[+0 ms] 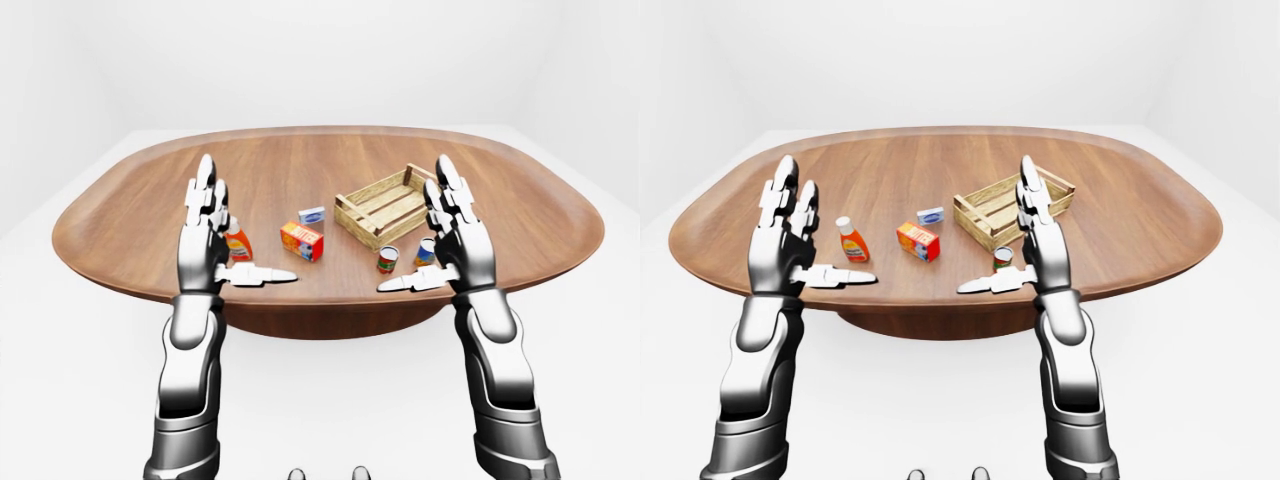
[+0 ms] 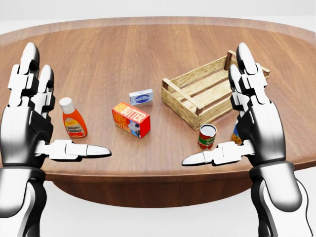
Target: Pick up the tomato sauce, and put it in the wooden tray.
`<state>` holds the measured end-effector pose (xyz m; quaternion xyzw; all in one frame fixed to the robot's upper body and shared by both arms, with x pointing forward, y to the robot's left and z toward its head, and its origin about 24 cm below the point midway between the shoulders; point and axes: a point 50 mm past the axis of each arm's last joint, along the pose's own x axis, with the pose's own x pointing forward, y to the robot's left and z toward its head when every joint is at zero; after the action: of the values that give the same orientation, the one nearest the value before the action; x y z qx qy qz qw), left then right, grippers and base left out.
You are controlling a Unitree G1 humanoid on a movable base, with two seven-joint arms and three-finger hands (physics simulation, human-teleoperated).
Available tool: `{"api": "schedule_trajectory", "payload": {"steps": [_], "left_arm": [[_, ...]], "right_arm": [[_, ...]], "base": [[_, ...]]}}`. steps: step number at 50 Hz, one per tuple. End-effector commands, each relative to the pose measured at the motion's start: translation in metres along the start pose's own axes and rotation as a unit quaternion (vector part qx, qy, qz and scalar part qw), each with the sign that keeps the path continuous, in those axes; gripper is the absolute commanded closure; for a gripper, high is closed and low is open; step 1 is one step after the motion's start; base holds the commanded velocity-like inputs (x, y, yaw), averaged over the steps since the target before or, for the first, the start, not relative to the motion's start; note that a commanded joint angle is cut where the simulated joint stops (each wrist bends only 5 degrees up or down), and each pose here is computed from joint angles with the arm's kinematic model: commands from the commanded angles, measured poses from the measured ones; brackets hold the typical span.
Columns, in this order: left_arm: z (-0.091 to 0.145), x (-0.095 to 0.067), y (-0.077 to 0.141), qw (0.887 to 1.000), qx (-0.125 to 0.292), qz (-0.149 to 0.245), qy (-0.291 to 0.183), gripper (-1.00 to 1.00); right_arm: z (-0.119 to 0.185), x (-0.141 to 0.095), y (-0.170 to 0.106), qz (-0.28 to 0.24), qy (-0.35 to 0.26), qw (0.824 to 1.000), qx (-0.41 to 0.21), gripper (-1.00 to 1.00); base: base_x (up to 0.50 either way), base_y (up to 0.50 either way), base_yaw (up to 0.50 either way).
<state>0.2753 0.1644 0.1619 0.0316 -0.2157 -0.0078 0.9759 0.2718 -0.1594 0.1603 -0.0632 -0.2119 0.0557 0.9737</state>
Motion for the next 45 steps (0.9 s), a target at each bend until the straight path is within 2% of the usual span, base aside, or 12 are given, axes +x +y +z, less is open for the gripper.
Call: {"api": "schedule_trajectory", "payload": {"steps": [1,12,45], "left_arm": [[0.007,0.000,0.003,1.000,0.001,0.003,-0.014,-1.00],[0.017,0.000,0.003,0.999,-0.003,0.004,-0.037,-1.00],[0.024,-0.001,0.005,0.999,-0.011,0.006,-0.052,-1.00]], "right_arm": [[0.002,-0.004,-0.014,-0.009,-0.002,1.000,-0.010,-1.00],[0.018,-0.010,-0.024,-0.019,-0.032,0.999,-0.020,-1.00],[0.026,-0.011,-0.029,-0.026,-0.050,0.998,-0.023,-1.00]], "base": [[0.00,0.00,0.00],[0.02,0.00,0.00],[0.50,0.00,0.00]]}}
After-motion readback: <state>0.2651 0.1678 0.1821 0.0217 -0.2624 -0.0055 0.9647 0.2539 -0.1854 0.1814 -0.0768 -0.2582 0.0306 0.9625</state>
